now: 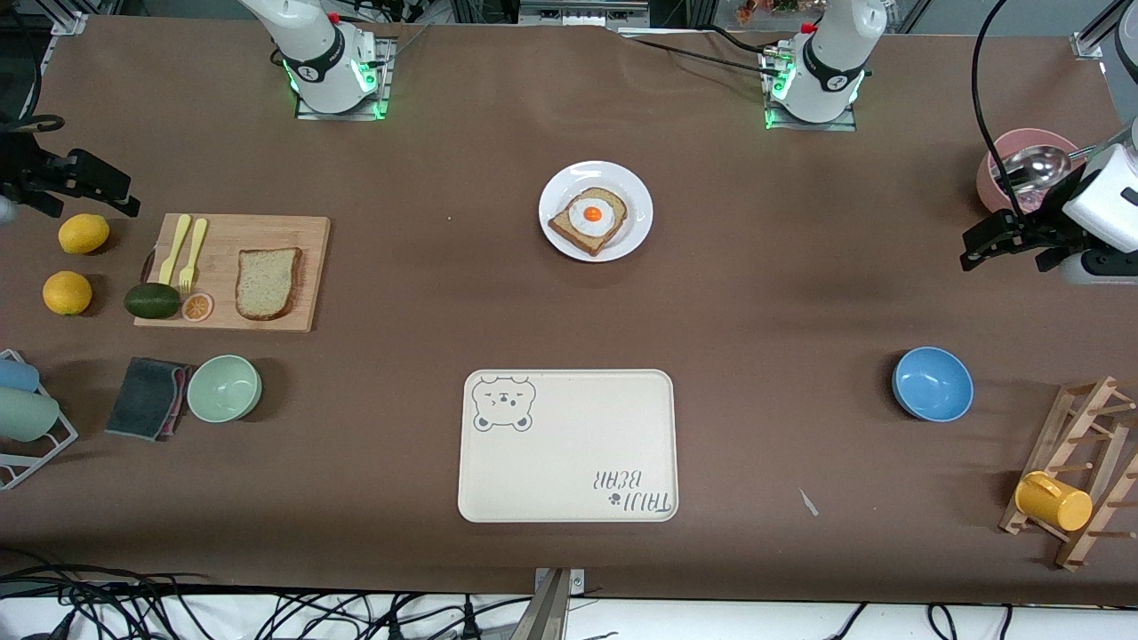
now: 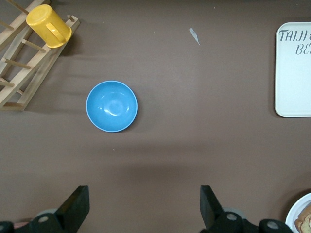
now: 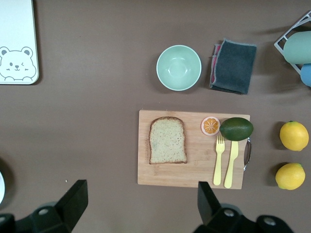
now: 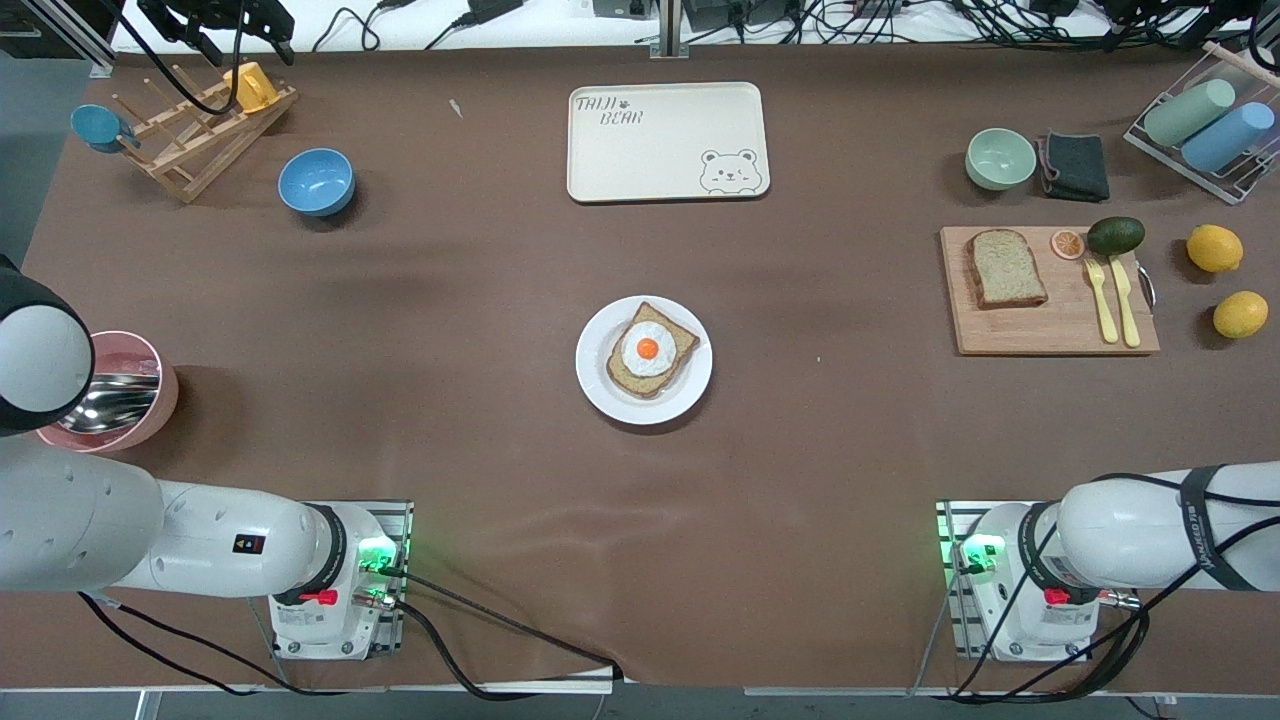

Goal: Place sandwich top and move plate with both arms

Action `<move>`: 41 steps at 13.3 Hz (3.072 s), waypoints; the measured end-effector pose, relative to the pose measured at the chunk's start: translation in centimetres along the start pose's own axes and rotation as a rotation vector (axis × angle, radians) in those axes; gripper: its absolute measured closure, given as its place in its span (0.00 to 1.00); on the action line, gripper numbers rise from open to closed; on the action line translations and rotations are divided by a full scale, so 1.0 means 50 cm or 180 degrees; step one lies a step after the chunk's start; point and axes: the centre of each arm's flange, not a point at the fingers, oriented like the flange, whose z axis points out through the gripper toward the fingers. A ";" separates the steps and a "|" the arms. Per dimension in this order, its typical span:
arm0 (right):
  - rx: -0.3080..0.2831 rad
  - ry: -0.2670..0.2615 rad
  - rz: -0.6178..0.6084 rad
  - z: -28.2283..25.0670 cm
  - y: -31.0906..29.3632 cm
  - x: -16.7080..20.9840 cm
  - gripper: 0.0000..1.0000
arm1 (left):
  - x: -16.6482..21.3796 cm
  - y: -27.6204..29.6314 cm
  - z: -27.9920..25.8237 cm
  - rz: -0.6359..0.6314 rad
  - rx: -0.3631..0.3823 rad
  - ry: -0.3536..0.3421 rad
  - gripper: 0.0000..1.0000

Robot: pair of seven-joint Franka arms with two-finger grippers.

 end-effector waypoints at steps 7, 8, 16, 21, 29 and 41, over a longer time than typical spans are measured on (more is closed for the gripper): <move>0.0000 0.0000 0.0000 0.000 0.000 0.000 0.00 | 0.000 0.000 0.000 0.0009 0.0000 0.0000 0.00; 0.0000 0.0000 0.0000 0.000 0.000 0.000 0.00 | 0.000 0.000 0.000 0.0012 0.0000 0.0000 0.00; 0.0000 0.0000 0.0000 0.000 0.000 0.000 0.00 | 0.000 0.000 0.000 0.0018 0.0000 0.0000 0.00; 0.0000 0.0000 -0.0004 0.000 -0.001 0.000 0.00 | 0.000 0.000 0.000 0.0018 0.0000 0.0000 0.00; 0.0006 -0.0107 -0.0019 0.006 -0.007 -0.007 0.00 | 0.000 0.000 0.000 0.0018 0.0000 0.0000 0.00; -0.0192 -0.0434 -0.0037 0.116 0.007 0.039 0.00 | 0.000 0.000 0.000 0.0018 0.0000 -0.0001 0.00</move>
